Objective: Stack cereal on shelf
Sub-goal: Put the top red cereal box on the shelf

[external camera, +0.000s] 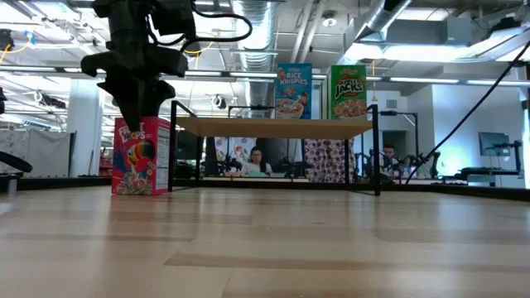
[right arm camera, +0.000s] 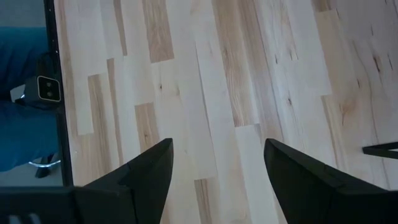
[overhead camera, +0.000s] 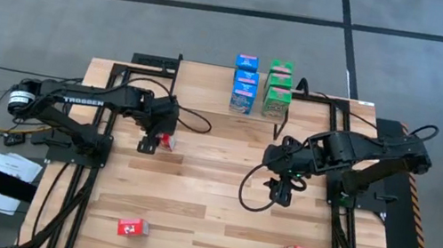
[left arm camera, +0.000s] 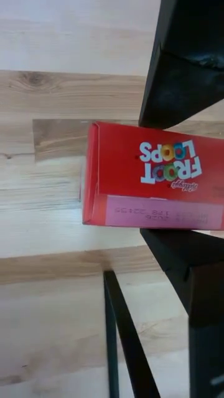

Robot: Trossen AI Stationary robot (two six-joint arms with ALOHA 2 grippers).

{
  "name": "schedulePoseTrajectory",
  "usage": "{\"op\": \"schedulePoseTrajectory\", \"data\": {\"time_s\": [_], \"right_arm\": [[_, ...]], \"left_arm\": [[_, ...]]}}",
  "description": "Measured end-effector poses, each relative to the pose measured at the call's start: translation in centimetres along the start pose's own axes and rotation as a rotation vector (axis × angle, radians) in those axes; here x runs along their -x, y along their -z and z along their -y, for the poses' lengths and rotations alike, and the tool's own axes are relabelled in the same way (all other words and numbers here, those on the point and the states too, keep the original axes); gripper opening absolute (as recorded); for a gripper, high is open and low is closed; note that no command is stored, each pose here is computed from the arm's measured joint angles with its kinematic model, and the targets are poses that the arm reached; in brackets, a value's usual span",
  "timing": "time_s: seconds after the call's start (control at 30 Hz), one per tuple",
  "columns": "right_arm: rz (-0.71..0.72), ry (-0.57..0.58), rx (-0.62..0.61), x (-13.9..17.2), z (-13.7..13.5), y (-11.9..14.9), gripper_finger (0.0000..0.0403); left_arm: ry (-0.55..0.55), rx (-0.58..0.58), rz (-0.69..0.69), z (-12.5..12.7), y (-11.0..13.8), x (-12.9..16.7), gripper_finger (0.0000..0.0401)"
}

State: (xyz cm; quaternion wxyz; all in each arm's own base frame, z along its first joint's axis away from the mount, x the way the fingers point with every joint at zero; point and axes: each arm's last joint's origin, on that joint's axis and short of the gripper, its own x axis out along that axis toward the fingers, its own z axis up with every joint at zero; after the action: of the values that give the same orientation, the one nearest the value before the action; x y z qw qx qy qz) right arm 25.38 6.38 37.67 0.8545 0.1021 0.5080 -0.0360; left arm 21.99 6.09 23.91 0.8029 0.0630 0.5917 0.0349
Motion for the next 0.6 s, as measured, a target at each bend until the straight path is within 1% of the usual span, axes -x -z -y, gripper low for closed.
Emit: {"op": "schedulePoseTrajectory", "data": {"time_s": [0.1,0.27,0.33,0.43,0.6], "right_arm": [[0.000,0.000,0.000,0.0,0.0,0.0,0.0276],[0.000,0.000,0.000,0.0,0.0,0.0,0.0276],[0.000,0.000,0.000,0.0,0.0,0.0,0.0276],[0.000,-0.001,0.000,0.0,0.0,0.0,0.0276],[0.000,-0.001,0.000,0.0,0.0,0.0,0.0276]], "left_arm": [[0.000,-0.001,0.000,0.0,0.0,0.0,0.0224],[-0.002,-0.001,-0.001,0.0,0.0,0.0,0.0163],[-0.008,0.000,-0.003,0.0,0.0,0.0,0.0146],[-0.008,0.001,-0.004,0.0,0.0,0.0,0.0137],[0.005,0.022,0.021,-0.3,-0.7,1.3,0.0144]]}}
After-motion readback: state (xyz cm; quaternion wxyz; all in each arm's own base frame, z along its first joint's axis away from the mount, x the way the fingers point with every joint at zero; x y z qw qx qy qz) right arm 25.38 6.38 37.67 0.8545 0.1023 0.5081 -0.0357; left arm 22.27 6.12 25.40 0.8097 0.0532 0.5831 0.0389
